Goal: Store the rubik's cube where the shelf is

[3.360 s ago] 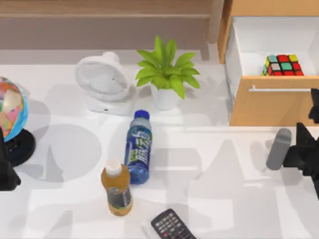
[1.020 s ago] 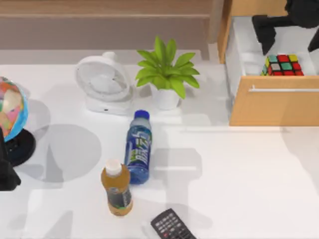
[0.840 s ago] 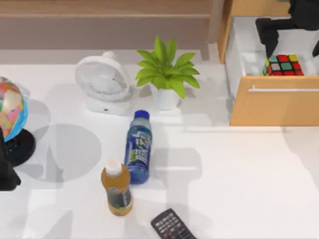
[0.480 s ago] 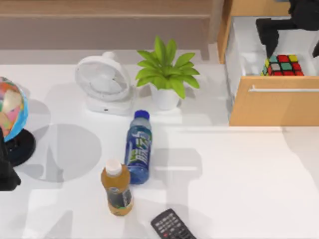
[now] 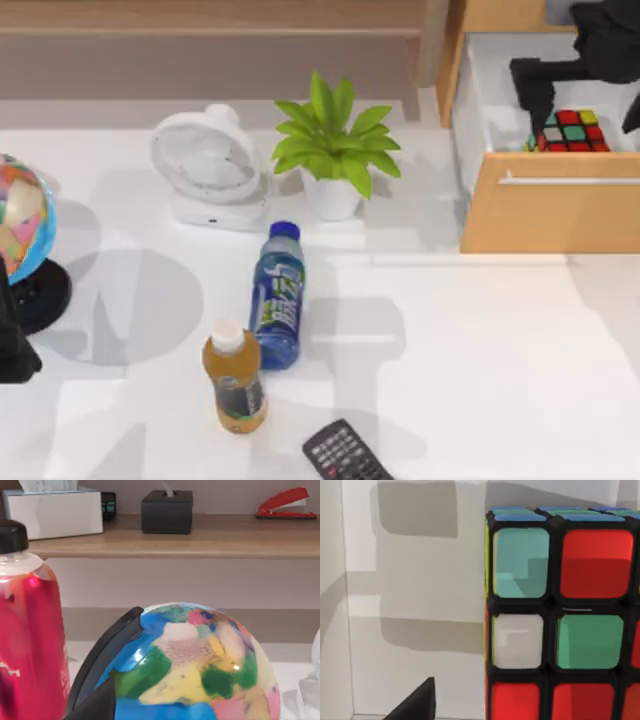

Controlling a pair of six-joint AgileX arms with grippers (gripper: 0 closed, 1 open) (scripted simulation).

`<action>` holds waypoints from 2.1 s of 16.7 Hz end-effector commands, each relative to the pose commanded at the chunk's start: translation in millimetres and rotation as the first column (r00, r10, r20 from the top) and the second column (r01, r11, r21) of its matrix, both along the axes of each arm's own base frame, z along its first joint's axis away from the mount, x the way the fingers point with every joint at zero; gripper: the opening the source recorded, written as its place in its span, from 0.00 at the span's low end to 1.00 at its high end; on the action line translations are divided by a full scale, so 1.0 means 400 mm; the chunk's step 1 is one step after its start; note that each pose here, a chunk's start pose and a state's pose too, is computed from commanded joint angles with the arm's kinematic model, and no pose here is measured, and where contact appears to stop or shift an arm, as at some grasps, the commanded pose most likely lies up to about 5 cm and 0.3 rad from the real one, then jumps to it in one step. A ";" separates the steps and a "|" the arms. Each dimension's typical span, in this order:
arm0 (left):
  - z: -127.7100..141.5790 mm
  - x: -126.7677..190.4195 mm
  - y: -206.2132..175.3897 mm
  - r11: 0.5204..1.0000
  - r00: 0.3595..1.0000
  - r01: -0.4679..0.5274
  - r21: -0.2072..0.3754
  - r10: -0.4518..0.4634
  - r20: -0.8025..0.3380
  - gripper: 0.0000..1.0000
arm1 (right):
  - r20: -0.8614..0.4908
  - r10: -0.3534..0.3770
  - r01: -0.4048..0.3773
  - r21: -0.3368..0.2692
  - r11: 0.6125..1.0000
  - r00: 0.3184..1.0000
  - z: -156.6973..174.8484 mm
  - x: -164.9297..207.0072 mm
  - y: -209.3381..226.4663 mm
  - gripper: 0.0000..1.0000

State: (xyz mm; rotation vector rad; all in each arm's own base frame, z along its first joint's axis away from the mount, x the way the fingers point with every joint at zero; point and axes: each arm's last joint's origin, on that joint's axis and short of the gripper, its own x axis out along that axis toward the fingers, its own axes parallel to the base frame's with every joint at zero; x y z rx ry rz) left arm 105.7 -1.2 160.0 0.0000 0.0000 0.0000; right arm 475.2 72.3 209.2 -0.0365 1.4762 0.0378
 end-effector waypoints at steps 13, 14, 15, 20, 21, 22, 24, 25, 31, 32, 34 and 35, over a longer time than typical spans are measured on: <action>0.000 0.000 0.000 1.000 1.000 0.000 0.000 0.000 0.000 1.00 | 0.005 -0.002 0.002 0.002 1.000 1.000 -0.094 0.033 -0.004 0.70; 0.000 0.000 0.000 1.000 1.000 0.000 0.000 0.000 0.000 1.00 | 0.005 -0.002 0.002 0.002 1.000 1.000 -0.094 0.033 -0.004 0.62; 0.000 0.000 0.000 1.000 1.000 0.000 0.000 0.000 0.000 1.00 | 0.005 -0.002 0.002 0.002 1.000 1.000 -0.094 0.033 -0.004 0.55; 0.000 0.000 0.000 1.000 1.000 0.000 0.000 0.000 0.000 1.00 | 0.005 -0.002 0.002 0.002 1.000 1.000 -0.094 0.033 -0.004 0.17; 0.000 0.000 0.000 1.000 1.000 0.000 0.000 0.000 0.000 1.00 | 0.005 -0.002 0.002 0.002 1.000 1.000 -0.094 0.033 -0.004 0.10; 0.000 0.000 0.000 1.000 1.000 0.000 0.000 0.000 0.000 1.00 | 0.005 -0.002 0.002 0.002 1.000 1.000 -0.094 0.033 -0.004 0.02; 0.000 0.000 0.000 1.000 1.000 0.000 0.000 0.000 0.000 1.00 | 0.005 -0.002 0.002 0.002 1.000 1.000 -0.094 0.033 -0.004 0.00; 0.000 0.000 0.000 1.000 1.000 0.000 0.000 0.000 0.000 1.00 | 0.005 -0.002 0.002 0.002 1.000 1.000 -0.094 0.033 -0.004 0.00; 0.000 0.000 0.000 1.000 1.000 0.000 0.000 0.000 0.000 1.00 | 0.006 -0.001 0.001 0.002 1.000 1.000 -0.092 0.033 -0.001 0.00; 0.000 0.000 0.000 1.000 1.000 0.000 0.000 0.000 0.000 1.00 | 0.005 0.000 0.000 0.002 1.000 1.000 -0.092 0.032 -0.001 0.00; 0.000 0.000 0.000 1.000 1.000 0.000 0.000 0.000 0.000 1.00 | -0.008 0.006 -0.006 -0.006 1.000 1.000 -0.084 0.025 -0.001 0.00; 0.000 0.000 0.000 1.000 1.000 0.000 0.000 0.000 0.000 1.00 | -0.016 0.010 -0.010 -0.011 1.000 1.000 -0.077 0.021 -0.001 0.00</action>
